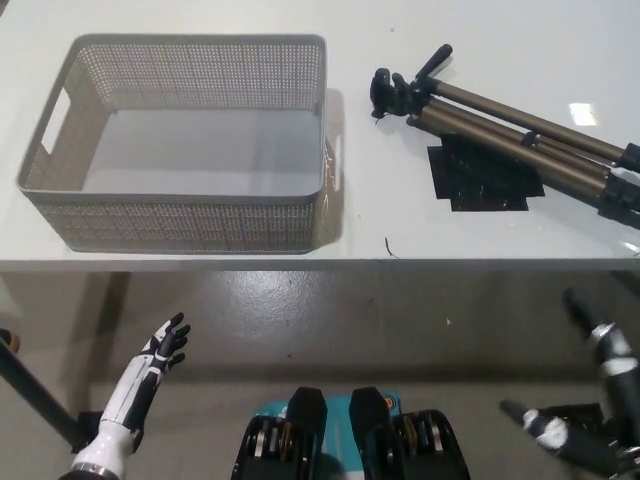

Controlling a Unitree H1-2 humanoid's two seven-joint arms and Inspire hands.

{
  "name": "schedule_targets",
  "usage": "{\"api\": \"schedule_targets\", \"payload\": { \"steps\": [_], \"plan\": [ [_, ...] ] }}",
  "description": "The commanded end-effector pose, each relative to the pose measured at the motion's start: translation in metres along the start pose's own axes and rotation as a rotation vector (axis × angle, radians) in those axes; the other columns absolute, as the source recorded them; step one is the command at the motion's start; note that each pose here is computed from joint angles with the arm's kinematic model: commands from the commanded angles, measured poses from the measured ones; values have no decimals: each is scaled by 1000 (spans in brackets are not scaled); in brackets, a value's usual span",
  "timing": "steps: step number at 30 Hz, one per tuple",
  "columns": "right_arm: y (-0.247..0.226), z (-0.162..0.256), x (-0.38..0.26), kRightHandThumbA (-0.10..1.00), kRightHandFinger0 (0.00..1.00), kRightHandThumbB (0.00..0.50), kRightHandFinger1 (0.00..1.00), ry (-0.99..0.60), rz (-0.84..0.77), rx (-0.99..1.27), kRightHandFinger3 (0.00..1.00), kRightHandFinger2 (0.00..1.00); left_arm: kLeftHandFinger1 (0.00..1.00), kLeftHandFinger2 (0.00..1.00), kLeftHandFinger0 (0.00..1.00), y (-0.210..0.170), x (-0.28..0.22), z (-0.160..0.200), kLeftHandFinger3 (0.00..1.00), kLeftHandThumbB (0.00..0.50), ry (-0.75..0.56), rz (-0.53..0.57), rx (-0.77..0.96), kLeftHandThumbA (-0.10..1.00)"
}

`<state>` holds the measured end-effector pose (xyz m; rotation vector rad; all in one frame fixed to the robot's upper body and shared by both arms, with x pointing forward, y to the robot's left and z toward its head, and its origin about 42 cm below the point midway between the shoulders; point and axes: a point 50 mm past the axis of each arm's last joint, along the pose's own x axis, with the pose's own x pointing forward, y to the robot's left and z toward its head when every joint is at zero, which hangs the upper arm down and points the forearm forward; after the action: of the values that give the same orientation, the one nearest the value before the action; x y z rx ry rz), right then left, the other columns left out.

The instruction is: The robot uses its right hand to pick the tripod on the desk and places it into a rectangular container on the left.

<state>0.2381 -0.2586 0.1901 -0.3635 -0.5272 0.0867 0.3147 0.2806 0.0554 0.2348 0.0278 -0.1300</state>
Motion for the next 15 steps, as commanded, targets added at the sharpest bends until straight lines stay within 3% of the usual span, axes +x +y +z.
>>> {"api": "schedule_targets", "payload": {
  "steps": [1,4,6,13,15],
  "plan": [
    [-69,99,86,1000,1000,420,1000,-266,-102,-448,1000,1000,1000,1000,1000,-7,-3,23,1000,500,-99,-151,63,1000],
    [-83,120,123,1000,1000,414,1000,-245,-107,-556,1000,1000,1000,1000,1000,-14,-11,17,1000,500,-76,-185,65,1000],
    [-94,134,161,1000,1000,385,1000,-236,-114,-658,1000,1000,1000,1000,1000,-19,-15,13,1000,500,-66,-208,84,1000],
    [-100,141,296,1000,1000,483,1000,-82,-18,-746,1000,1000,1000,1000,1000,-26,-15,7,1000,500,-38,-222,72,1000],
    [-94,137,324,1000,1000,488,1000,-34,14,-741,1000,1000,1000,1000,1000,-26,-15,7,1000,500,-33,-219,63,1000]
  ]
}}
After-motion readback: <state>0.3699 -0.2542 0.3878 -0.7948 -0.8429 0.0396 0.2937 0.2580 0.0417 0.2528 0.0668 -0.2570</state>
